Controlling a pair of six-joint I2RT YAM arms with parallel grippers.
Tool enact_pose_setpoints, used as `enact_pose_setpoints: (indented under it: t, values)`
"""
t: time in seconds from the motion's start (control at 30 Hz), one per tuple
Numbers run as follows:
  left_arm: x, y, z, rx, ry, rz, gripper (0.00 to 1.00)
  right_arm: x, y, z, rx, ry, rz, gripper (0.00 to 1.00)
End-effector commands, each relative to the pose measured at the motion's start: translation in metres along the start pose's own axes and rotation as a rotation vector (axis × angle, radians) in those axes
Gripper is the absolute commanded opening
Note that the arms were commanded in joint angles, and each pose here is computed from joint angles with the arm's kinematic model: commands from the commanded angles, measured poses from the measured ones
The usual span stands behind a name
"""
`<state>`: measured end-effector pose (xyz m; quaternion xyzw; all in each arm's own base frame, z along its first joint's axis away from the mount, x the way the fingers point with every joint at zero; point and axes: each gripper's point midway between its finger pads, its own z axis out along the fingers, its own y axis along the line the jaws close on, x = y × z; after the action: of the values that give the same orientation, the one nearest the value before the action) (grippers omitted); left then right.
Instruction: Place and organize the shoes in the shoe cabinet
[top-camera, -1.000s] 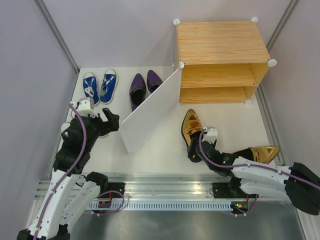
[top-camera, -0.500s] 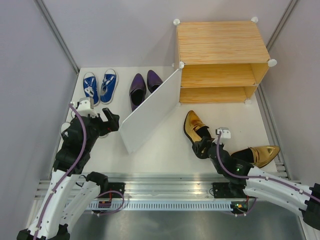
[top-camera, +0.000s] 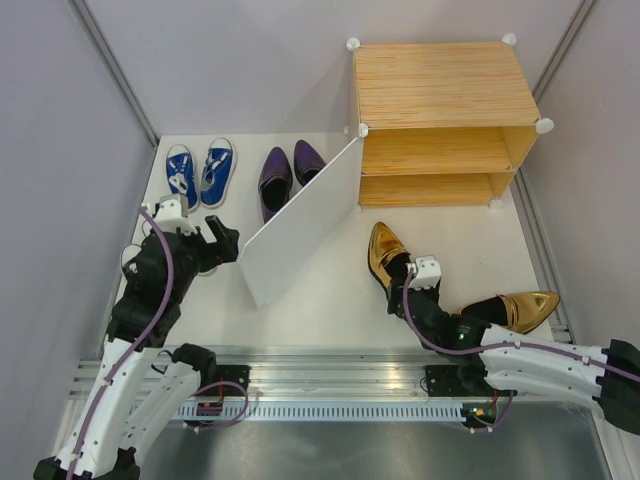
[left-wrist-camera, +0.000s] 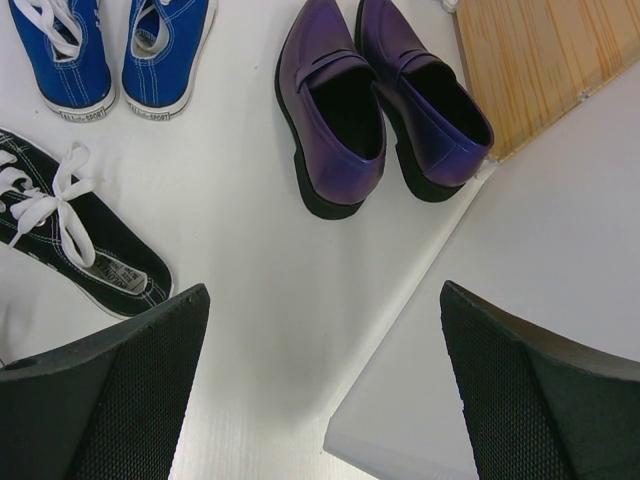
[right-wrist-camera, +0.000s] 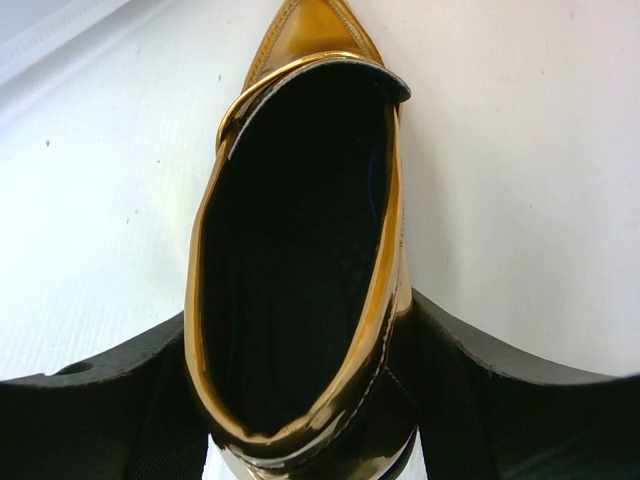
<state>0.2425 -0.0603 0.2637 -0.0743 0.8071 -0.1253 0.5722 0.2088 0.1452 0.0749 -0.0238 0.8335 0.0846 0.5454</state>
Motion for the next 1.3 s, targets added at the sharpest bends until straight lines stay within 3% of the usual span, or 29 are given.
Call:
enact_pose_setpoints:
  t: [0.0,0.43,0.63,0.93,1.1,1.27]
  values:
    - [-0.004,-0.008,0.003,0.033,-0.012,-0.011,0.98,-0.044,0.015,-0.004,0.044,-0.127,-0.037,0.01]
    - [-0.003,-0.010,0.004,0.045,-0.004,-0.010,0.98,-0.024,0.044,0.008,0.214,-0.132,-0.350,0.01]
    - [-0.002,-0.011,0.004,0.052,-0.003,-0.010,0.98,-0.027,0.039,0.012,0.301,-0.173,-0.368,0.00]
    - [-0.003,-0.012,0.002,0.057,-0.006,-0.007,0.98,-0.027,0.023,0.029,0.385,-0.175,-0.269,0.01]
    - [-0.003,-0.013,0.002,0.060,-0.005,-0.009,0.98,-0.024,0.019,0.038,0.450,-0.186,-0.327,0.01]
    - [-0.003,-0.013,0.002,0.064,-0.007,-0.006,0.98,-0.011,0.015,0.051,0.422,-0.154,-0.263,0.01]
